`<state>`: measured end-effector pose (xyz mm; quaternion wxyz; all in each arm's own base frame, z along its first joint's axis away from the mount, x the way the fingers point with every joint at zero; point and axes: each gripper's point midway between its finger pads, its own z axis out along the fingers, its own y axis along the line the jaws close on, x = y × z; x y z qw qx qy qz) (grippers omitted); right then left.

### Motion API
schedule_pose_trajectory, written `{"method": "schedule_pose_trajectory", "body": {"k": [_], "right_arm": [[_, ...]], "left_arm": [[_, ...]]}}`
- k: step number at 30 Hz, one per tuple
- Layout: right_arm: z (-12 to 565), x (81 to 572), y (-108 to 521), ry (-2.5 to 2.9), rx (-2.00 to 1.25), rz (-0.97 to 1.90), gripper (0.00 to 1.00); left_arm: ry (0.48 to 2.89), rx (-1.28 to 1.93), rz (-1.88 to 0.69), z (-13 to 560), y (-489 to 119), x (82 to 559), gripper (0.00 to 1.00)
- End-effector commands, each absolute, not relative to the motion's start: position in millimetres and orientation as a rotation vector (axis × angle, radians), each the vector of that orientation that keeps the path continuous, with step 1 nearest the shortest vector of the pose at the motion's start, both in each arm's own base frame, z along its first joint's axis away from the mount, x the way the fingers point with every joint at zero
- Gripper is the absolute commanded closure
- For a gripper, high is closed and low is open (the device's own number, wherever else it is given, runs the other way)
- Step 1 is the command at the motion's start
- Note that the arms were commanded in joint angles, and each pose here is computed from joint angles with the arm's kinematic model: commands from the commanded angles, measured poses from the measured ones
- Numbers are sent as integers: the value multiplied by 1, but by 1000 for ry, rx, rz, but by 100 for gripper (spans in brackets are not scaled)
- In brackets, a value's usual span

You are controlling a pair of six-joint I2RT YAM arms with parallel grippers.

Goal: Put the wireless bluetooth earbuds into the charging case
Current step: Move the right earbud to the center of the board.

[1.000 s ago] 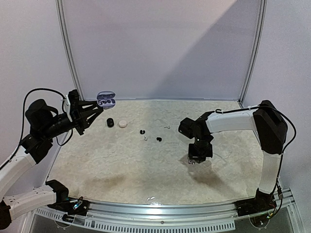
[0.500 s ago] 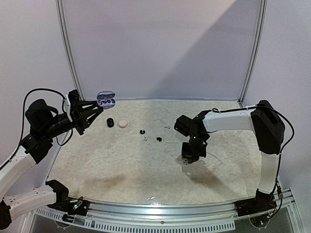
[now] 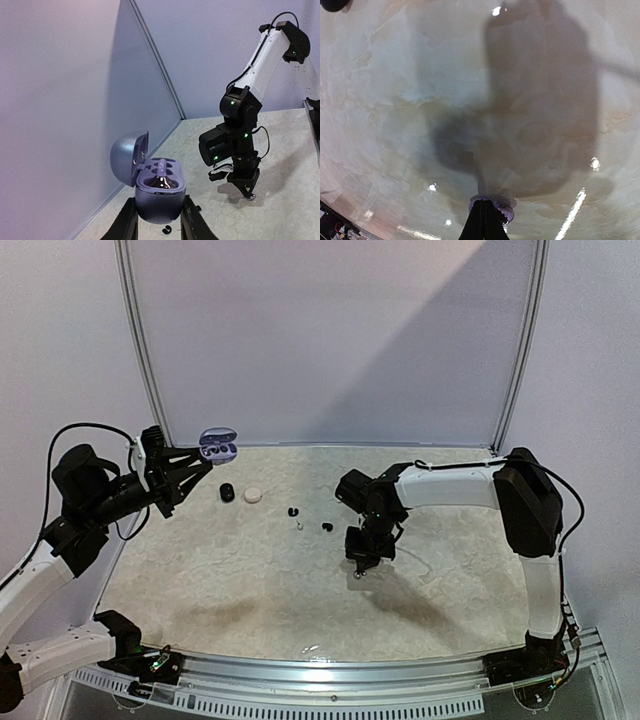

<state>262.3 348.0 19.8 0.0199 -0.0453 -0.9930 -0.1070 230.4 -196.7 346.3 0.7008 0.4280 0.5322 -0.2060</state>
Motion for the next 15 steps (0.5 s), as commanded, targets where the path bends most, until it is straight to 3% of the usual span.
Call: {"method": "schedule_pose_trajectory", "body": {"k": [1, 11, 15], "right_arm": [[17, 249, 355, -3046, -48, -300, 100], [50, 254, 330, -3108, 220, -66, 100], [62, 252, 349, -3128, 417, -113, 100]], "left_arm": [[1207, 965, -456, 336, -199, 231, 100], [1209, 970, -458, 334, -200, 232, 100], [1209, 971, -461, 333, -200, 232, 100]]}}
